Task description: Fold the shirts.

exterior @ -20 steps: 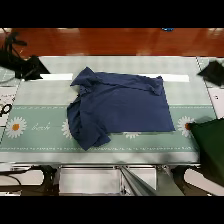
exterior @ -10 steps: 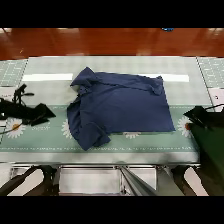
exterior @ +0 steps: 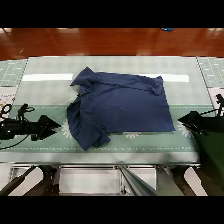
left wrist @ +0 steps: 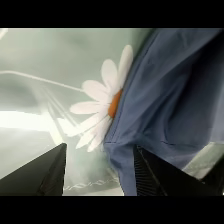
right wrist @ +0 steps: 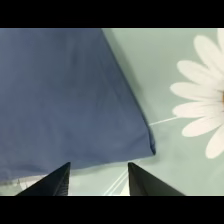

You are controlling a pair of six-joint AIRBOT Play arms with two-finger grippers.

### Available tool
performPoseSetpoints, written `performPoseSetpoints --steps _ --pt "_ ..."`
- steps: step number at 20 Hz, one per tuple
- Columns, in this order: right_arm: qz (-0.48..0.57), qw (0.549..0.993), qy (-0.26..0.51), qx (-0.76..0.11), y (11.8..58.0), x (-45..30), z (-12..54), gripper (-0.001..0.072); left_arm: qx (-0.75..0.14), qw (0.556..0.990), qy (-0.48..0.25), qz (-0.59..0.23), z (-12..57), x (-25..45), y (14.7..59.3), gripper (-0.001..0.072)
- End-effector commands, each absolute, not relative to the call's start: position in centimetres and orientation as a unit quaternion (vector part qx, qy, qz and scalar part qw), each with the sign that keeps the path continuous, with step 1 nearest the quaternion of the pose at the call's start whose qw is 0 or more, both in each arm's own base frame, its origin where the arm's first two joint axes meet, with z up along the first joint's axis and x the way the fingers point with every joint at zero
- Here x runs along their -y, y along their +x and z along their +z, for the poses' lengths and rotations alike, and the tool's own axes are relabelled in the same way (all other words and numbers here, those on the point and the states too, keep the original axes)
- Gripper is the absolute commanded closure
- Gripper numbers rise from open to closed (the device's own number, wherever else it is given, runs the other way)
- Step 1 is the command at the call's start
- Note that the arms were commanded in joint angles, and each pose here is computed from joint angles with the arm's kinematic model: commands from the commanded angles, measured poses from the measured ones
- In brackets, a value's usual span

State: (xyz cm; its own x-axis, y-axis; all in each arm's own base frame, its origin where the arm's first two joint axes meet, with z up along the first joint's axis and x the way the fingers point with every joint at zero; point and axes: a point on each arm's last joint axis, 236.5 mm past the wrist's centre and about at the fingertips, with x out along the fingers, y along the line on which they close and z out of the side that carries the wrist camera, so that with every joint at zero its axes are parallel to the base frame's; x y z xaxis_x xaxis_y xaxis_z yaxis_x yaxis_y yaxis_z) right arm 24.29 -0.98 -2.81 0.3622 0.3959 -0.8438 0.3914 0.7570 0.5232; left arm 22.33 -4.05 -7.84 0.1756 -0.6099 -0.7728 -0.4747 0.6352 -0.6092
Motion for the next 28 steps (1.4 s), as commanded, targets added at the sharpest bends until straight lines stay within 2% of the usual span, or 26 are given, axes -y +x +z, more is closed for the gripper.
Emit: performPoseSetpoints --steps 1,7,12,13,14,15,16,19,21,28 --pt "0.01 0.743 0.352 -0.57 24.0 0.5 -2.7 0.0303 -0.651 0.627 -0.421 -0.08 -8.8 6.1 22.0 0.02" --pt "0.013 0.742 0.367 -0.56 24.5 0.1 -2.3 0.0303 -0.679 0.614 -0.385 -0.115 -11.1 9.7 22.1 0.02" --pt "0.017 0.744 0.374 -0.554 24.8 -0.1 -2.1 0.0303 -0.663 0.617 -0.408 -0.114 -11.8 12.2 24.0 0.0203" --pt "0.016 0.745 0.374 -0.553 24.9 0.0 -2.1 0.0303 -0.663 0.616 -0.41 -0.114 -11.9 12.5 24.2 0.0232" --pt "0.013 0.747 0.372 -0.55 25.0 0.2 -2.1 0.0303 -0.668 0.613 -0.405 -0.121 -11.9 12.9 24.2 0.0425" --pt "0.007 0.751 0.368 -0.548 25.1 0.5 -2.2 0.0303 -0.671 0.611 -0.398 -0.133 -11.8 13.2 24.1 0.0649" --pt "-0.001 0.753 0.358 -0.552 24.9 1.1 -2.6 0.0303 -0.671 0.612 -0.393 -0.143 -11.5 13.3 24.3 0.0688" --pt "-0.061 0.741 0.314 -0.59 22.6 3.7 -4.6 0.0303 -0.661 0.621 -0.388 -0.164 -10.1 13.0 25.3 0.0689" --pt "-0.079 0.722 0.336 -0.6 21.6 3.3 -6.3 0.0303 -0.649 0.632 -0.391 -0.166 -9.3 12.5 26.2 0.0688" --pt "-0.027 0.654 0.403 -0.639 21.9 0.2 -9.8 0.0303 -0.629 0.642 -0.401 -0.177 -7.5 12.2 28.0 0.0689"
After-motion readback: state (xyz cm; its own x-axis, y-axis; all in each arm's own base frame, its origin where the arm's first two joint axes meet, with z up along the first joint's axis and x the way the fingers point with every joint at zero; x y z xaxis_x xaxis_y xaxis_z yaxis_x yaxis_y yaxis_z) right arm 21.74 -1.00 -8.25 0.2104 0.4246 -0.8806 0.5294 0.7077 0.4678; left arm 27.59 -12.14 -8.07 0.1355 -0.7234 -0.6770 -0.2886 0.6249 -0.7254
